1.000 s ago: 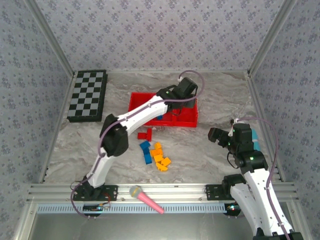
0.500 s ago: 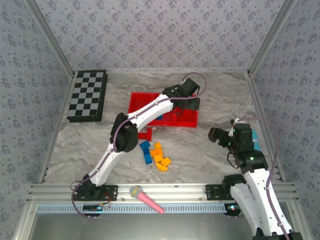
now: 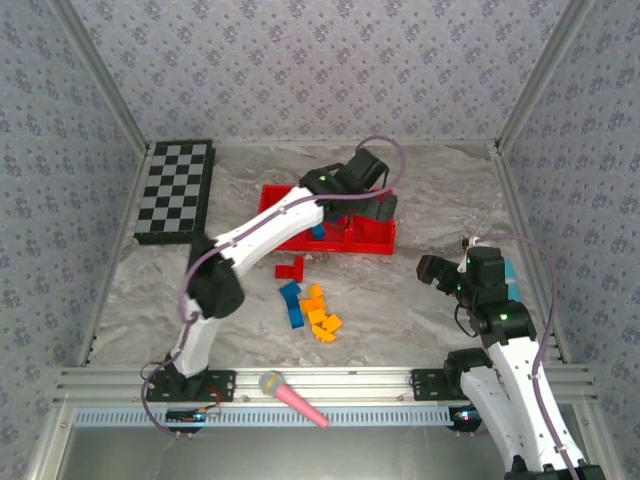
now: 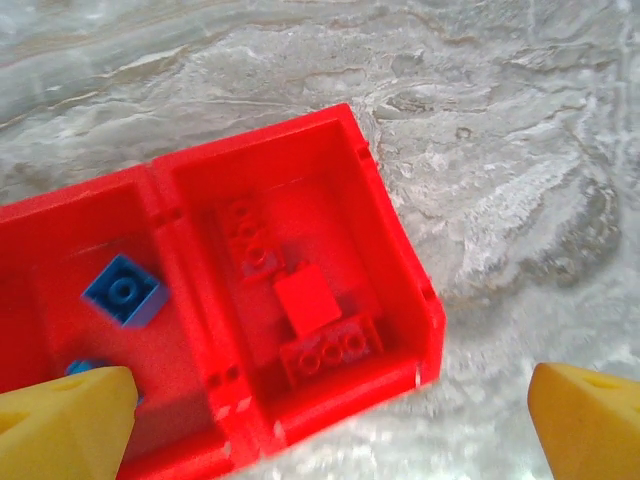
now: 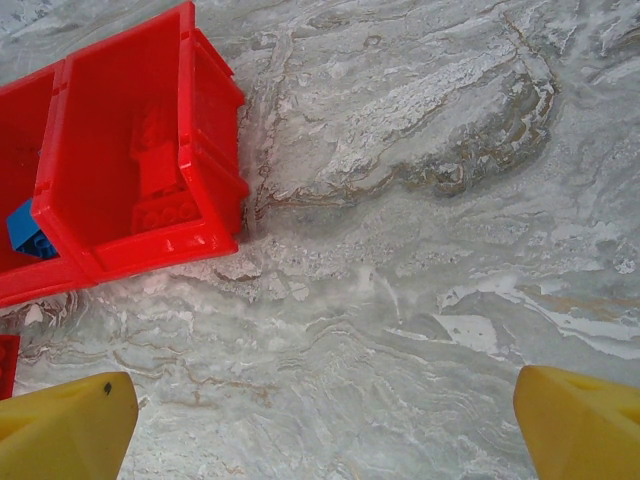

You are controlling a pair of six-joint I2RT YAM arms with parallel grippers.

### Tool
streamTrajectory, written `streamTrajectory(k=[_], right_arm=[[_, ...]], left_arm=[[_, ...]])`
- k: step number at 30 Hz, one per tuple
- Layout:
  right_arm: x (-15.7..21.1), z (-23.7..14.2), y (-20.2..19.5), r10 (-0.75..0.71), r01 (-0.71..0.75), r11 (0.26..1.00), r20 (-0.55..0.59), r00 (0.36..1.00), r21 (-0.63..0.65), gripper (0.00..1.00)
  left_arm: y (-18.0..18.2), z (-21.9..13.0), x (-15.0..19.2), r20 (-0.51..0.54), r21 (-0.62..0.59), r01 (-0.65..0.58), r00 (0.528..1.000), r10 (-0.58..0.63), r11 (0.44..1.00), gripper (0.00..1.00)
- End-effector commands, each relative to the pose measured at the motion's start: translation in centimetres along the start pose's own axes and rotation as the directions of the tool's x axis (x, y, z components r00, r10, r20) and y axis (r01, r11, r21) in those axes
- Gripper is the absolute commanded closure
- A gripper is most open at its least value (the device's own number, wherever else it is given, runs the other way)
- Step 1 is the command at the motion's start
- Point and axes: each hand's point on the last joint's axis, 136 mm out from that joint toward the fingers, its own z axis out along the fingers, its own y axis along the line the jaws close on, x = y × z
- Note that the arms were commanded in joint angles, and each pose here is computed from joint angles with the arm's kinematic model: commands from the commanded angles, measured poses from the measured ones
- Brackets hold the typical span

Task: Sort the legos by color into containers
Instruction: Place the lego in the container, then rotate the lego at the center of the table.

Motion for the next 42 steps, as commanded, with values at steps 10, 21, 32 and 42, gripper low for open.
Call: streamTrajectory(k=[10, 21, 32, 42], right_arm=[[0.4, 0.1, -0.3, 0.000, 0.000, 1.000, -0.014, 1.000, 0.013, 0.01], [0.7, 0.1, -0.1, -0.003, 0.003, 1.000, -0.022, 1.000, 0.011, 0.01], [0.6, 0.1, 0.2, -0.015, 0.015, 1.000, -0.018, 1.000, -0.001, 0.02], [0.6, 0.1, 0.2, -0.016, 0.016, 1.000, -0.014, 1.000, -0.001, 0.02]], left_arm=[[5.7, -5.5, 15.0, -0.145, -0.108, 0.103, 0.982, -0.118, 0.989, 0.01], [4.6, -1.9, 21.0, -0.255, -0.126, 0.195, 0.941, -0.222, 0.973, 0.15], [5.9, 1.9, 22.2, -0.282, -0.199, 0.279, 0.902, -0.327, 0.939, 0.32], [5.7, 4.1, 22.8, -0.320, -0.209, 0.278, 0.887, -0.334, 0.938, 0.38]])
